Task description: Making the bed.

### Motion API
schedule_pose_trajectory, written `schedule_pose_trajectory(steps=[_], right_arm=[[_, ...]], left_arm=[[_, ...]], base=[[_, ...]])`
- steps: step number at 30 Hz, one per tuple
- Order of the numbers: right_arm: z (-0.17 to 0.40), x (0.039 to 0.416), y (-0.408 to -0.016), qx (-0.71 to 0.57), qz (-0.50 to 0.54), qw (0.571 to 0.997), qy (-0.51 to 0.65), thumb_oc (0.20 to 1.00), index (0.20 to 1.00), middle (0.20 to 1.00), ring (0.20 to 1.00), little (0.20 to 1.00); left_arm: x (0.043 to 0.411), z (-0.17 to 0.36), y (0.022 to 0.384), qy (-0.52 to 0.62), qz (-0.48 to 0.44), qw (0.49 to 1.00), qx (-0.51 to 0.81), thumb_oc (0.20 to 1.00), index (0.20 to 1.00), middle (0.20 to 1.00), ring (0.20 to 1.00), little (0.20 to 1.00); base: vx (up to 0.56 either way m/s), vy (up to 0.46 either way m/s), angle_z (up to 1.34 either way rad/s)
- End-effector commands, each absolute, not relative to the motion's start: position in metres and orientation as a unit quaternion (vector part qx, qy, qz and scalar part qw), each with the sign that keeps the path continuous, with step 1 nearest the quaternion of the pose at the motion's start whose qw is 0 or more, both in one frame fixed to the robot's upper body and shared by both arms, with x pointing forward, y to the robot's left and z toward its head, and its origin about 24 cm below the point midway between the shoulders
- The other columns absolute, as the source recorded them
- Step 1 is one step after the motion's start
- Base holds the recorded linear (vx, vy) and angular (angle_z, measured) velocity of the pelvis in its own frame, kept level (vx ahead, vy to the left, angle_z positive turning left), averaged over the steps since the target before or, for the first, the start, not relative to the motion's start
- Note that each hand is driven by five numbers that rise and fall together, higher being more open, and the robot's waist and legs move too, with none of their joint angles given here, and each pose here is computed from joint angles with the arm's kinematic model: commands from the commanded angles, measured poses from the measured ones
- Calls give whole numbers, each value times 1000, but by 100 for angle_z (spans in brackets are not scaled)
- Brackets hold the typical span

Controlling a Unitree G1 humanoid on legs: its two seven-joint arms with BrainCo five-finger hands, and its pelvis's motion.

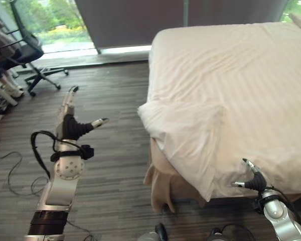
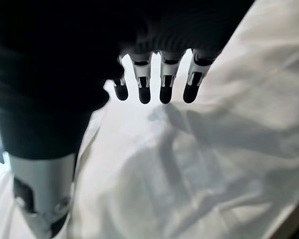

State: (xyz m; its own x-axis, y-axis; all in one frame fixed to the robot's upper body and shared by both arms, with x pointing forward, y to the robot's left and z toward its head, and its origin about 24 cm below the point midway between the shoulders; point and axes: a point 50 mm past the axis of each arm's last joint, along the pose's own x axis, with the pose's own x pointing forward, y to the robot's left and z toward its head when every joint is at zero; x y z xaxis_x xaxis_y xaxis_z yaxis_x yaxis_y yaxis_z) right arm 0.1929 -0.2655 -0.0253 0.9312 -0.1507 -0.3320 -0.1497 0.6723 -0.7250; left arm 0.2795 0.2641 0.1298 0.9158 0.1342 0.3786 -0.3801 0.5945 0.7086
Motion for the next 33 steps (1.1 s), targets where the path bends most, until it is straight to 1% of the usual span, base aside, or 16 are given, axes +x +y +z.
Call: schedule_pose_trajectory(steps=[1, 3, 4, 6, 11, 12, 15, 20, 24, 25, 28, 33], right_arm=[[-21, 199, -257, -417, 24, 894, 163, 1000, 1000, 1000, 1000, 1000], [-24, 198, -258, -422, 31, 890, 170, 1000, 1000, 1000, 1000, 1000], [-24, 198, -258, -422, 30, 890, 170, 1000, 1000, 1000, 1000, 1000], [-27, 194, -260, -422, 29, 888, 181, 1000, 1000, 1000, 1000, 1000], [-32, 188, -261, -428, 33, 883, 190, 1000, 1000, 1000, 1000, 1000], [-31, 189, -263, -440, 34, 878, 187, 1000, 1000, 1000, 1000, 1000], [-29, 193, -263, -451, 33, 873, 180, 1000, 1000, 1000, 1000, 1000], [-23, 200, -263, -460, 25, 872, 164, 1000, 1000, 1000, 1000, 1000], [-17, 208, -261, -461, 13, 875, 147, 1000, 1000, 1000, 1000, 1000], [-16, 210, -261, -458, 4, 877, 143, 1000, 1000, 1000, 1000, 1000], [-18, 213, -255, -450, -4, 882, 139, 1000, 1000, 1000, 1000, 1000], [-15, 223, -247, -447, -2, 886, 125, 1000, 1000, 1000, 1000, 1000]], left_arm=[[300, 140, 256, -148, 138, 858, 471, 1000, 1000, 1000, 1000, 1000], [314, 136, 251, -131, 130, 846, 501, 1000, 1000, 1000, 1000, 1000], [315, 137, 251, -132, 130, 846, 501, 1000, 1000, 1000, 1000, 1000], [330, 138, 243, -125, 123, 827, 533, 1000, 1000, 1000, 1000, 1000], [343, 145, 235, -125, 120, 803, 570, 1000, 1000, 1000, 1000, 1000], [352, 157, 234, -132, 133, 789, 585, 1000, 1000, 1000, 1000, 1000], [367, 181, 231, -149, 156, 769, 602, 1000, 1000, 1000, 1000, 1000], [385, 218, 221, -174, 186, 753, 606, 1000, 1000, 1000, 1000, 1000], [392, 231, 213, -187, 197, 754, 598, 1000, 1000, 1000, 1000, 1000], [395, 234, 210, -188, 202, 765, 582, 1000, 1000, 1000, 1000, 1000], [401, 231, 202, -181, 204, 831, 485, 1000, 1000, 1000, 1000, 1000], [408, 239, 188, -184, 194, 838, 476, 1000, 1000, 1000, 1000, 1000]], base=[[60, 2, -26], [41, 2, -27], [49, 10, -14], [54, 18, -25], [26, 6, -20], [-22, 3, -15], [-34, 7, -29], [-20, 5, -25], [-61, -14, -7], [-64, -19, -2], [-51, -17, -11], [-33, 5, -10]])
